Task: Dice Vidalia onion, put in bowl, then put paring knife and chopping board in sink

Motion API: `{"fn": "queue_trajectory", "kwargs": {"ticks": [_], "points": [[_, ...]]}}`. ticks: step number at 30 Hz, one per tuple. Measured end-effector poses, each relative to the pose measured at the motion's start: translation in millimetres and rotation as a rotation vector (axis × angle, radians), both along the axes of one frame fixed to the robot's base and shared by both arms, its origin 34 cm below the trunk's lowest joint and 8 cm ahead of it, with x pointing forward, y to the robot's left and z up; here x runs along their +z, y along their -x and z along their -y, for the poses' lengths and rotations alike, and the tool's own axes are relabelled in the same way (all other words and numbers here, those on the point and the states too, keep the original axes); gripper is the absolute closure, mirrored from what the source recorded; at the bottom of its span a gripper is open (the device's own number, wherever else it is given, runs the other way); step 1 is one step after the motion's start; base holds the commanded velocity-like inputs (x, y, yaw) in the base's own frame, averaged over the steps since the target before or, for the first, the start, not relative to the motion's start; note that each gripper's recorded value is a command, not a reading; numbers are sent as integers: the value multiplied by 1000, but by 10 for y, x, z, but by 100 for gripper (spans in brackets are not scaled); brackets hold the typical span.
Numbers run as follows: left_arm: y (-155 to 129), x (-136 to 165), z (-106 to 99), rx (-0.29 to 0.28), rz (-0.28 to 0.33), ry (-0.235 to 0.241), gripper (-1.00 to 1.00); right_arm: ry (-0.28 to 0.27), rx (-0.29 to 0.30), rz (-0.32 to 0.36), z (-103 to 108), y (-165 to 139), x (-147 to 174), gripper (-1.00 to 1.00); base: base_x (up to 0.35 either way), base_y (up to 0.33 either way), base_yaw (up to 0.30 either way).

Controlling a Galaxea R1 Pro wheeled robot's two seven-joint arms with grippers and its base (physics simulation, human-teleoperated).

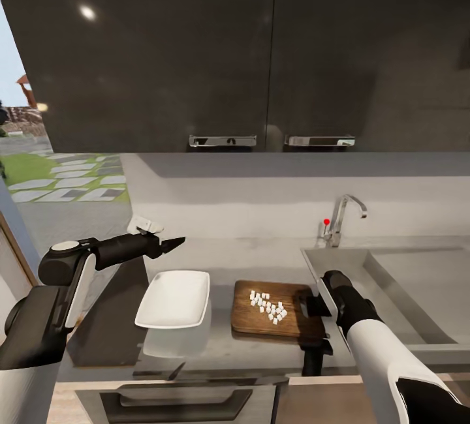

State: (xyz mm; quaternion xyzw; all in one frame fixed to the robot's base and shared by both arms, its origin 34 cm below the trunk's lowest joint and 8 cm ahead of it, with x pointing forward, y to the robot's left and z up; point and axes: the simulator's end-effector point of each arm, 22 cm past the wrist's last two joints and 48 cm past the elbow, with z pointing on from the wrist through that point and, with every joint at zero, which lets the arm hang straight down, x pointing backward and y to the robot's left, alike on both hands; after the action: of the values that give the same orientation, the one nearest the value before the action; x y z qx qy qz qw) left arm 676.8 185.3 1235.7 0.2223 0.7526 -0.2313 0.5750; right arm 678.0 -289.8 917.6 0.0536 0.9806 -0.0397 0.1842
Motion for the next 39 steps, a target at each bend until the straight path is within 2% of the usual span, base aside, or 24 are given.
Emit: {"fn": "queue_trajectory", "kwargs": {"ticks": [7,39], "points": [[23,55,1,0,10,0,-100,-6,0,-8,-12,27,44,100,0,0,0],[156,341,0,0,61,0,-100,-12,6,45,-66,-9,338,100,0,0,0]]}}
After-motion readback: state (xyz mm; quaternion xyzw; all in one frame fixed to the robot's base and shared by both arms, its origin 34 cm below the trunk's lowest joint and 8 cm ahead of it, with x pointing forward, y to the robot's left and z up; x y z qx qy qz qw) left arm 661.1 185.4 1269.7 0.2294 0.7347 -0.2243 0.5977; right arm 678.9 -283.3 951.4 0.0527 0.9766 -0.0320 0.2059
